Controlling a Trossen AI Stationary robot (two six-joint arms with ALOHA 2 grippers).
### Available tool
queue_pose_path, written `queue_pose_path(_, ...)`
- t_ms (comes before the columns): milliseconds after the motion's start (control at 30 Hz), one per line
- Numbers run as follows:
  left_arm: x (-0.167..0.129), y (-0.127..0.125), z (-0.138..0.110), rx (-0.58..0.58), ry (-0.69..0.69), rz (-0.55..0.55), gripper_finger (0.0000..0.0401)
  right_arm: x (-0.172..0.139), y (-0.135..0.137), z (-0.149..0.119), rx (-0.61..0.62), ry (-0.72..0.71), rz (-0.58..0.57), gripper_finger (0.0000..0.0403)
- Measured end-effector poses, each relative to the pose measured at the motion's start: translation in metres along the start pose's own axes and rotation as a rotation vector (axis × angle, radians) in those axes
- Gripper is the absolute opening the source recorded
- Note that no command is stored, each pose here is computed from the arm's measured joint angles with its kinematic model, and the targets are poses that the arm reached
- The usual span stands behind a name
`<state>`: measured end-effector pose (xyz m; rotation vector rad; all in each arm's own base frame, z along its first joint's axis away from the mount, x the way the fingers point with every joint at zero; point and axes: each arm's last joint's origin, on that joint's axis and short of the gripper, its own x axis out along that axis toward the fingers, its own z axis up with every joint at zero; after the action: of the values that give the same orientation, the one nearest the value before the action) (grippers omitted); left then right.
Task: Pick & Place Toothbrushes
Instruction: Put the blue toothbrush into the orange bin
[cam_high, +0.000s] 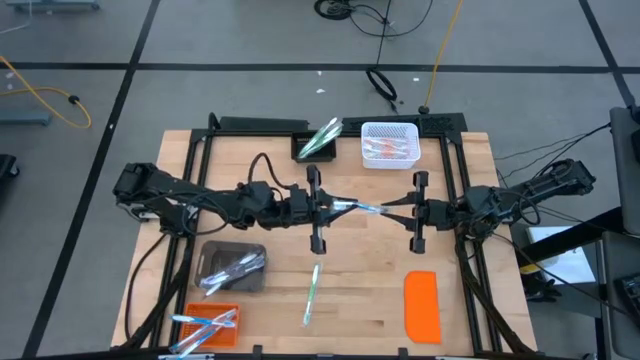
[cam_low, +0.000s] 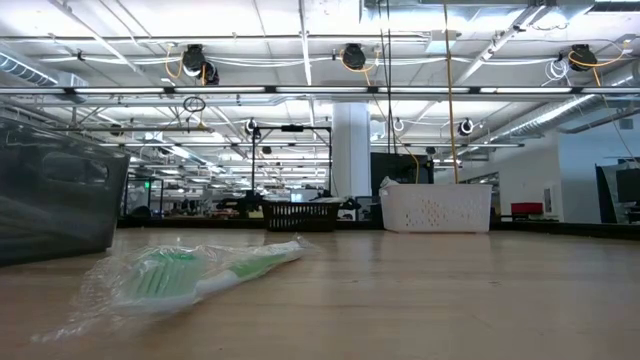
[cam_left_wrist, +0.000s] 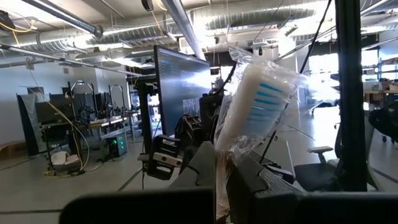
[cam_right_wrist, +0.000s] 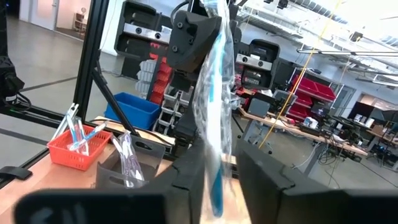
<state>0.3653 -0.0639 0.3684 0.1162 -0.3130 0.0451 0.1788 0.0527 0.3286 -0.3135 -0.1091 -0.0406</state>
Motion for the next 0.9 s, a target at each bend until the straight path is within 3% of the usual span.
queue_pose_path(533,-0.001,-0.003,-0.013,-0.040,0.130,-0.018,0.0002,0.000,0.002,-0.004,0.018,0.046,0.015,0.0250)
queue_pose_path(900,-0.023,-0.020,-0.025,-0.183,0.478,-0.044,0.0002,0.000,0.003,-0.009,0.001,0.089,0.029,0.0269)
